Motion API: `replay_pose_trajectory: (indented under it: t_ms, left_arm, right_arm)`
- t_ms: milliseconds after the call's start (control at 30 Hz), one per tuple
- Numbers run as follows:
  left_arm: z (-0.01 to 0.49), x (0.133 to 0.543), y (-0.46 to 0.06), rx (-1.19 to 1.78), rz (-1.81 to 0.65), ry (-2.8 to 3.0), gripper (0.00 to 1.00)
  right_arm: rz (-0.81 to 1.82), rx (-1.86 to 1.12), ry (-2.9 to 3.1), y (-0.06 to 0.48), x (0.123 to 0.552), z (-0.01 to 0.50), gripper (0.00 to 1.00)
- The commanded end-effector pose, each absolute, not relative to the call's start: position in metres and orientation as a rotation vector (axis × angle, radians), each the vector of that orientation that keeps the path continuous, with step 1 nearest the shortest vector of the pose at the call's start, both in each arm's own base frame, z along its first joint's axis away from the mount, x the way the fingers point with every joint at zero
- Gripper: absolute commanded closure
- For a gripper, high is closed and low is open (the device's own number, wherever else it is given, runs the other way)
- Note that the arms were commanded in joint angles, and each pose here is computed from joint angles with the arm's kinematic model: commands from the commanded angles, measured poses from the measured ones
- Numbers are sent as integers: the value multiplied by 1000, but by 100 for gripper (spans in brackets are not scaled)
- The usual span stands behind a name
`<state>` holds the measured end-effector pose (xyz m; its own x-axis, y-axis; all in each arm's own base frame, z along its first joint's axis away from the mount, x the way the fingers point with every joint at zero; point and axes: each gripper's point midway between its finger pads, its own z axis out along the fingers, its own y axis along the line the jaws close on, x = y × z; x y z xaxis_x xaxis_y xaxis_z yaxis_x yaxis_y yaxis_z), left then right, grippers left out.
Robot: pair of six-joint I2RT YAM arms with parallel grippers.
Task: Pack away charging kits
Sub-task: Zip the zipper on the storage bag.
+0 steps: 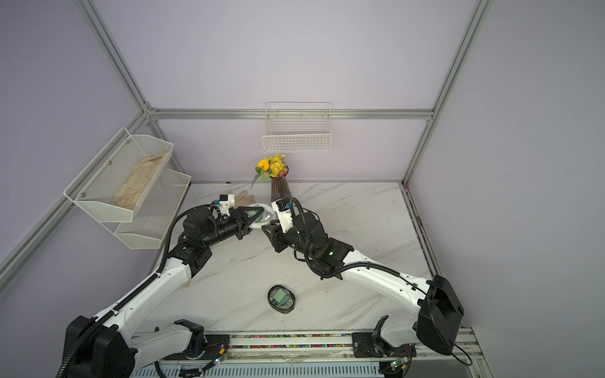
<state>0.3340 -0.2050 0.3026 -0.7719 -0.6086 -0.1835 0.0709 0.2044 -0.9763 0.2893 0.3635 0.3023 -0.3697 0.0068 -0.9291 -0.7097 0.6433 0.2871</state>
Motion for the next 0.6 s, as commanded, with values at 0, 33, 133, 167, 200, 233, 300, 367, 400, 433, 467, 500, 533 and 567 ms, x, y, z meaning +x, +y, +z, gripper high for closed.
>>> replay_pose_trajectory:
  t_ms: [0, 33, 133, 167, 200, 233, 300, 367, 400, 433, 467, 500, 533, 567]
  left_arm:
    - [328, 330, -205, -437, -1642, 1879, 82]
    - [329, 330, -205, -436, -1643, 1877, 82]
    - [333, 330, -205, -427, -1645, 1868, 82]
    - [335, 330, -206, -419, -1649, 1863, 82]
    - [336, 330, -206, -413, -1654, 1861, 82]
    - [338, 330, -207, -406, -1659, 1858, 82]
    - [340, 330, -207, -401, -1664, 1851, 82]
    - [342, 329, -207, -396, -1668, 1847, 82]
    - [342, 329, -207, -393, -1669, 1847, 82]
    - [343, 329, -207, -392, -1669, 1846, 82]
    - [344, 329, -207, -390, -1670, 1844, 82]
    - [345, 329, -207, -390, -1671, 1842, 82]
    - [344, 329, -206, -390, -1670, 1844, 82]
    - [344, 328, -206, -389, -1670, 1843, 82]
  right_arm:
    - [832, -554, 1775, 371, 297, 310, 63]
    - [831, -558, 1779, 373, 298, 309, 63]
    - [829, -561, 1789, 377, 300, 304, 63]
    - [826, -559, 1791, 377, 301, 303, 64]
    - [820, -554, 1790, 377, 302, 303, 67]
    - [811, -551, 1793, 376, 302, 302, 69]
    - [784, -537, 1800, 373, 305, 300, 75]
    - [766, -534, 1807, 371, 307, 298, 79]
    - [757, -531, 1809, 370, 307, 297, 84]
    - [753, -529, 1811, 369, 308, 297, 87]
    - [745, -525, 1814, 368, 308, 296, 91]
    - [736, -523, 1819, 366, 308, 295, 95]
    - [728, -522, 1824, 365, 308, 294, 100]
    - [713, -518, 1828, 362, 309, 294, 100]
